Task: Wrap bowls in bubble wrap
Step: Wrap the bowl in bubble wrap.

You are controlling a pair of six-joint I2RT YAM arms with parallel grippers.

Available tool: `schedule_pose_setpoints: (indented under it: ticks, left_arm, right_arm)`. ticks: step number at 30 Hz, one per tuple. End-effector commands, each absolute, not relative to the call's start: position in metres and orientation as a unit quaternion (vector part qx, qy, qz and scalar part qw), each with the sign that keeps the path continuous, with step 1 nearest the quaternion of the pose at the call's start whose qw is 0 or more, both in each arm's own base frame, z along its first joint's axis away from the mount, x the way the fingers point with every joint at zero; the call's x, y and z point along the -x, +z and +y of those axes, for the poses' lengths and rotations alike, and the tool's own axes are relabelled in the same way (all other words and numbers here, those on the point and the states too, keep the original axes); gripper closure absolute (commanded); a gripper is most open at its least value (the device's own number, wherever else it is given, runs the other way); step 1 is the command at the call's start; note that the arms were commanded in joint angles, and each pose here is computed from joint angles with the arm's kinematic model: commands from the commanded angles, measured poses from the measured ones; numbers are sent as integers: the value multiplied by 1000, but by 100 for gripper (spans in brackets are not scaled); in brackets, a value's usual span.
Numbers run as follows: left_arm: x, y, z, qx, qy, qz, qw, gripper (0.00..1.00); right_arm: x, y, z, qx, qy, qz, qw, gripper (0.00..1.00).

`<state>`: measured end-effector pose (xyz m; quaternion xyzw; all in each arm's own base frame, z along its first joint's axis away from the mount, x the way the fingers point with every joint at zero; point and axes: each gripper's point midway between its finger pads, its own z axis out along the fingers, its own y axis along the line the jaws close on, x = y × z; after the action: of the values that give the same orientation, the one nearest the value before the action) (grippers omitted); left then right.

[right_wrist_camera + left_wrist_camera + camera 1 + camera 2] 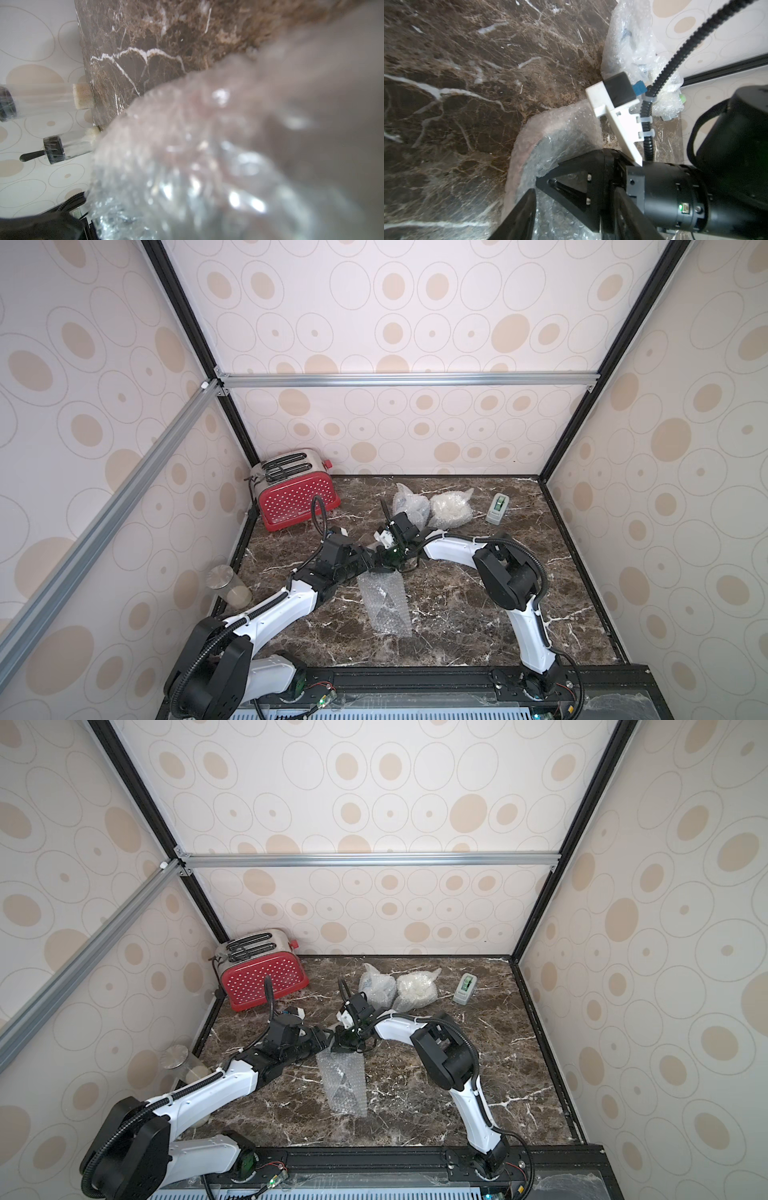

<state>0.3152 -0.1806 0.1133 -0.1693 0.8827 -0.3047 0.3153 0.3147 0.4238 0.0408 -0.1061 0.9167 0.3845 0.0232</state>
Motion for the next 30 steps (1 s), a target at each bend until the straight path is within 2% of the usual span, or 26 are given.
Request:
schedule_pose_setpoints:
  ticks: [1,7,11,15,18,22,27,30]
  left_arm:
    - [-304,94,-200,158,-335,890,265,43]
    - [-289,70,-189,156,-295,914,232,46]
    - [-278,70,-167,177,-269,912,253,45]
    - [-275,90,-150,181,-269,899,295,37]
    - [-273,98,-148,169,-284,895,300,32]
    - [-270,97,-172,130,-332,897,263,27]
    - [-260,70,-184,98,-326,921,190,20]
    - [-262,60,-187,95,-325,925,174,17]
  right_arm:
    - [-296,9,415,98,348,932,-13,93]
    - [-297,13,417,88,369,925,-14,92]
    - [-299,15,416,87,371,925,-13,92]
    - [-301,15,415,87,370,925,-13,92]
    - [-301,16,415,87,371,925,-13,92]
    - [-302,17,415,90,367,926,-12,92]
    - [-302,18,414,90,367,926,-11,92]
    - [-302,18,413,90,367,926,-11,92]
